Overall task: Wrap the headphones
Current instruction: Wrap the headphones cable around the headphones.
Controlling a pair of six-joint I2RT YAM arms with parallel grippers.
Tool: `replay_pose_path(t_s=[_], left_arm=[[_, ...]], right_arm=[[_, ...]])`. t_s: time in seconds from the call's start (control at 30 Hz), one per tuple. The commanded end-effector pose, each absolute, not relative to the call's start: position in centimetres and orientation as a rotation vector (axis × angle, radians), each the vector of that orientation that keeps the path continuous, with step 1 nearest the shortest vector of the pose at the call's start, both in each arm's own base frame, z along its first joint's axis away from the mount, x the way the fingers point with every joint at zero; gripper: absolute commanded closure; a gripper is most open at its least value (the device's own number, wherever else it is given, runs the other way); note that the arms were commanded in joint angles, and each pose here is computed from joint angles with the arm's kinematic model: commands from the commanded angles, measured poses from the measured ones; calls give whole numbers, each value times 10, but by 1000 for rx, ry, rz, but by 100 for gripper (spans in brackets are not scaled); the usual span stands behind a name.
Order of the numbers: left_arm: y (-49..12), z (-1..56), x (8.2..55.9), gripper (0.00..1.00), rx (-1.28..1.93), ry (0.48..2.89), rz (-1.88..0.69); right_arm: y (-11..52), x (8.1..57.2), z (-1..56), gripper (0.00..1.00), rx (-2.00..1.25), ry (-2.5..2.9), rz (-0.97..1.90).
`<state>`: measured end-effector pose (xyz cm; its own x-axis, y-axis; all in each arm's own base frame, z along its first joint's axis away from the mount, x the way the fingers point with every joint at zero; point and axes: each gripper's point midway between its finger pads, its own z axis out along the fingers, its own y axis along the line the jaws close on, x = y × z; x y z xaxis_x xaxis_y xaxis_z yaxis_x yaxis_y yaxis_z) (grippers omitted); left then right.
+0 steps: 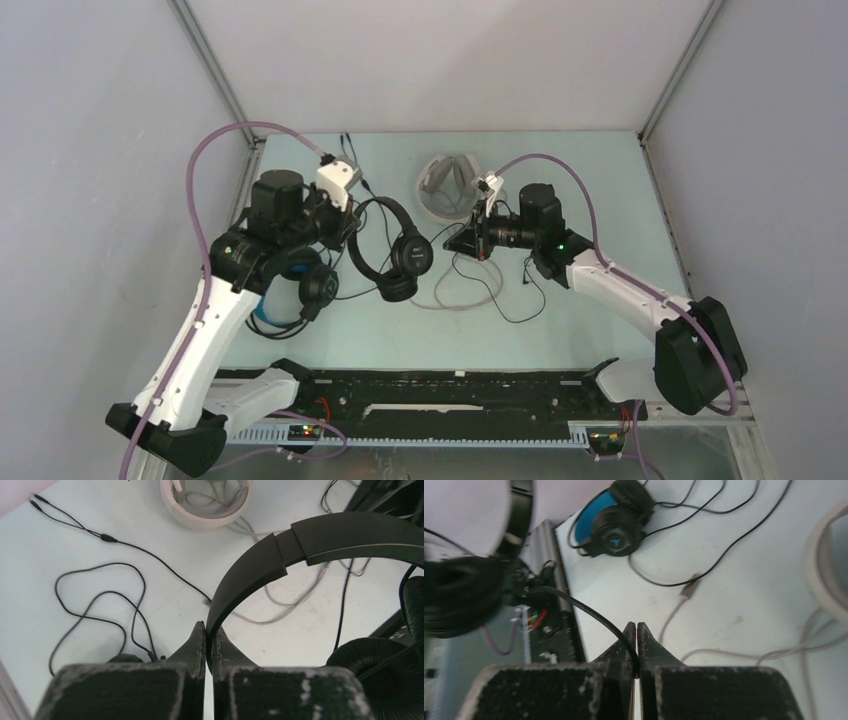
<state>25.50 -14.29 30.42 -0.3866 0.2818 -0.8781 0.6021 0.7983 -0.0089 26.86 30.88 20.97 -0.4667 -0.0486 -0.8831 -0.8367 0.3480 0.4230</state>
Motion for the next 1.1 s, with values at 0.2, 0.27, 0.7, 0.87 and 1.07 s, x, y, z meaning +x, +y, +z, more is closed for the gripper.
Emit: replay_pose_path(t_s=[0.2, 0.27, 0.7, 0.87, 1.07], left_arm=[[-148, 305, 276, 100, 886, 1769, -135], [-154, 300, 274, 100, 922, 1759, -141], [-143, 294, 285, 100, 882, 1752, 0], [-145, 291, 287, 100, 859, 1769, 2], [-142, 293, 291, 100, 783, 1788, 11]], right_arm=[[299, 219, 279, 100, -743, 1911, 1500], [302, 215, 286, 100, -734, 1909, 1554], [312, 198, 344, 100, -701, 1781, 1752], [319, 208, 349, 100, -669, 1799, 1754], [329, 205, 359, 97, -689, 1777, 1798]])
